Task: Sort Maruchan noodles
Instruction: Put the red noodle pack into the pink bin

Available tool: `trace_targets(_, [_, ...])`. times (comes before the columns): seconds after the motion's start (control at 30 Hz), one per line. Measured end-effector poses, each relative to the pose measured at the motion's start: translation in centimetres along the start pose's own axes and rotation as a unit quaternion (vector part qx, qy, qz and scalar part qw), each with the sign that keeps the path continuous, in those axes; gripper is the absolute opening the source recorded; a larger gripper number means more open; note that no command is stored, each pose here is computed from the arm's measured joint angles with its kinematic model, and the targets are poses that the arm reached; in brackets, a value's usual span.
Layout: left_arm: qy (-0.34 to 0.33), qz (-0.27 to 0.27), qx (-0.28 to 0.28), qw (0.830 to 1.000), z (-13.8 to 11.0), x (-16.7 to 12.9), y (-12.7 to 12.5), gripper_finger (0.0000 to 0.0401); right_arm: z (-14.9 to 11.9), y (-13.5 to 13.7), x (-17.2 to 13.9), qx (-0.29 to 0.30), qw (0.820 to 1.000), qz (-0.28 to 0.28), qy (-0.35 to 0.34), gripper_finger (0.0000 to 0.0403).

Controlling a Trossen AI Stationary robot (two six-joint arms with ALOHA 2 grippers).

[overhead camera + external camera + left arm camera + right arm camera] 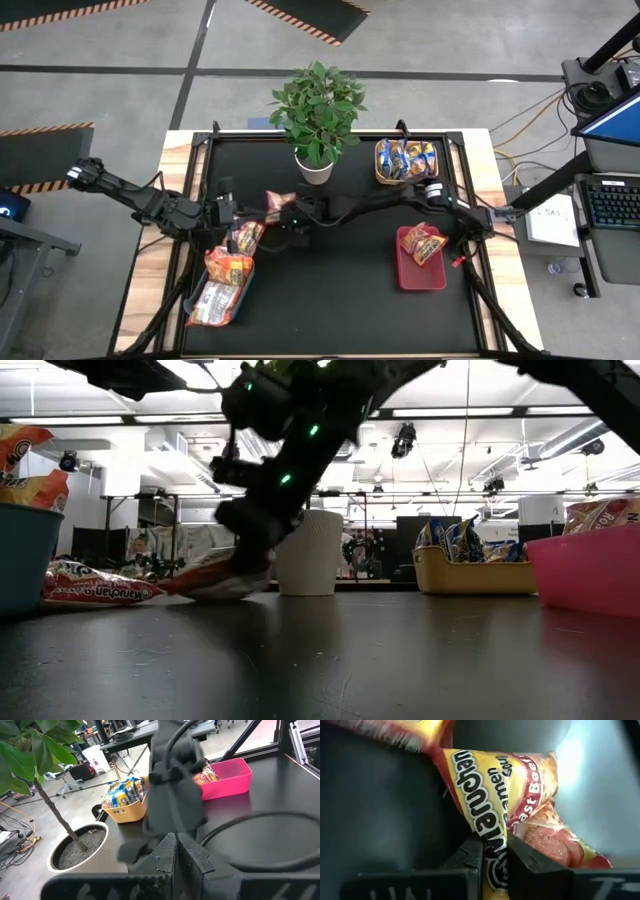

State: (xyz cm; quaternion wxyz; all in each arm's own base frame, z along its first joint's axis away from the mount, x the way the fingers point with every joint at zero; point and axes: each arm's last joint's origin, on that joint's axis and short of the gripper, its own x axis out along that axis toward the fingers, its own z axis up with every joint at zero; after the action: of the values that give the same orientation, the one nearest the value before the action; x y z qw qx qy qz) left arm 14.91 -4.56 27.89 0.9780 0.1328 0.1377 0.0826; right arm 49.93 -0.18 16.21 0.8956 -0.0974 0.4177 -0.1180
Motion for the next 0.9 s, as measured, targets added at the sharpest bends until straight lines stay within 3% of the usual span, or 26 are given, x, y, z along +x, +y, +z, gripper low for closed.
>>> trace_targets(0.23, [0.0, 0.0, 0.0, 1.0, 0.0, 0.0, 0.0, 0.0, -1.2, 2.7, -5.5, -0.026, 0.991, 0.026, 0.129, 0.0041])
trace_targets(0.4, [0.0, 0.0, 0.0, 1.0, 0.0, 0.0, 0.0, 0.0, -1.3, 4.2, -9.7, -0.008, 0.985, 0.052, 0.167, 0.0043])
trace_targets(0.77, [-0.002, 0.0, -0.005, 1.0, 0.1, 0.4, -0.2, 0.0, -2.4, 6.3, -16.4, 0.046, 0.971, 0.041, 0.233, 0.0133])
trace_targets(0.9, [0.005, -0.004, -0.003, 1.0, 0.0, 1.0, -0.7, 0.0, -2.5, 5.6, -18.2, 0.111, 0.967, 0.022, 0.229, 0.016])
